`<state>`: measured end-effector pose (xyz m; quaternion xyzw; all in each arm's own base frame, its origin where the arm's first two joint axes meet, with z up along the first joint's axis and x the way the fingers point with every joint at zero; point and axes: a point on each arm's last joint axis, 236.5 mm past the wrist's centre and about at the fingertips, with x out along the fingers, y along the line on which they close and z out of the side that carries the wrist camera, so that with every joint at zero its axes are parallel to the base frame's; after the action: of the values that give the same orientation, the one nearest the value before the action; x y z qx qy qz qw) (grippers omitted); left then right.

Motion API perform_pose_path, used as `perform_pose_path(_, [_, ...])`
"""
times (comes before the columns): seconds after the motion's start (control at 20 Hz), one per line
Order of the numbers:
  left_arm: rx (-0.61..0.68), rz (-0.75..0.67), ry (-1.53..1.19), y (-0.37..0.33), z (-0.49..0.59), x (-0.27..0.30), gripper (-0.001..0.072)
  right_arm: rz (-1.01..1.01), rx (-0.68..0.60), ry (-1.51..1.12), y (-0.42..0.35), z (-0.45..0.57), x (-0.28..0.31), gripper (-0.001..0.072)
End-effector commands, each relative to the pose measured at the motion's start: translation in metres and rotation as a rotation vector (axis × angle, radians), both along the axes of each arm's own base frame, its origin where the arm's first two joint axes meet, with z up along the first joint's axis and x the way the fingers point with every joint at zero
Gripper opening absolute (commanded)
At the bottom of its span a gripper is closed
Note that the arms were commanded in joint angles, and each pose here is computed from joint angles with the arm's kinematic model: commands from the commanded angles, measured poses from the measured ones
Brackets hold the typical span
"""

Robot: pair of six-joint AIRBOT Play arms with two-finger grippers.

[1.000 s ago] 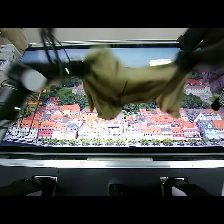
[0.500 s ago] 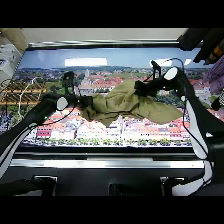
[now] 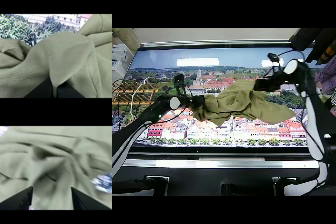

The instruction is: Fold the clothes and pants, and hang the long-sleeved shirts on hangers.

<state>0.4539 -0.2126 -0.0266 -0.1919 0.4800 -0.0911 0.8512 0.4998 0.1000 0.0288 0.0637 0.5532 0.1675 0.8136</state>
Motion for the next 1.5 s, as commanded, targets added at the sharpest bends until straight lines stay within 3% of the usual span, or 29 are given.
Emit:
perform_pose_path(0.0, [-0.010, 0.005, -0.002, -0.001, 0.001, 0.001, 0.0027, 0.054, -0.029, 0.107, -0.028, -0.004, -0.038, 0.0541])
perform_pose_path(0.2, [-0.009, 0.004, 0.000, -0.001, 0.000, 0.001, 0.0028, 0.184, -0.030, 0.185, 0.008, -0.057, -0.071, 0.0538])
perform_pose_path(0.65, [-0.009, 0.004, 0.000, -0.001, 0.000, 0.001, 0.0027, 0.261, -0.162, -0.069, 0.055, -0.071, -0.025, 0.0429])
perform_pose_path(1.2, [-0.010, 0.005, -0.002, -0.001, 0.001, 0.001, 0.0027, 0.200, -0.089, -0.142, 0.079, -0.092, 0.003, 0.0388])
perform_pose_path(1.3, [-0.011, 0.005, -0.003, -0.001, 0.002, 0.001, 0.0028, 0.169, -0.085, -0.197, 0.078, -0.086, 0.017, 0.0309])
perform_pose_path(1.4, [-0.011, 0.004, -0.003, -0.001, 0.002, 0.001, 0.0027, 0.116, -0.062, -0.192, 0.078, -0.085, 0.020, 0.0032])
perform_pose_path(1.45, [-0.011, 0.004, -0.003, -0.001, 0.002, 0.001, 0.0027, 0.108, -0.049, -0.167, 0.080, -0.084, 0.016, 0.0029])
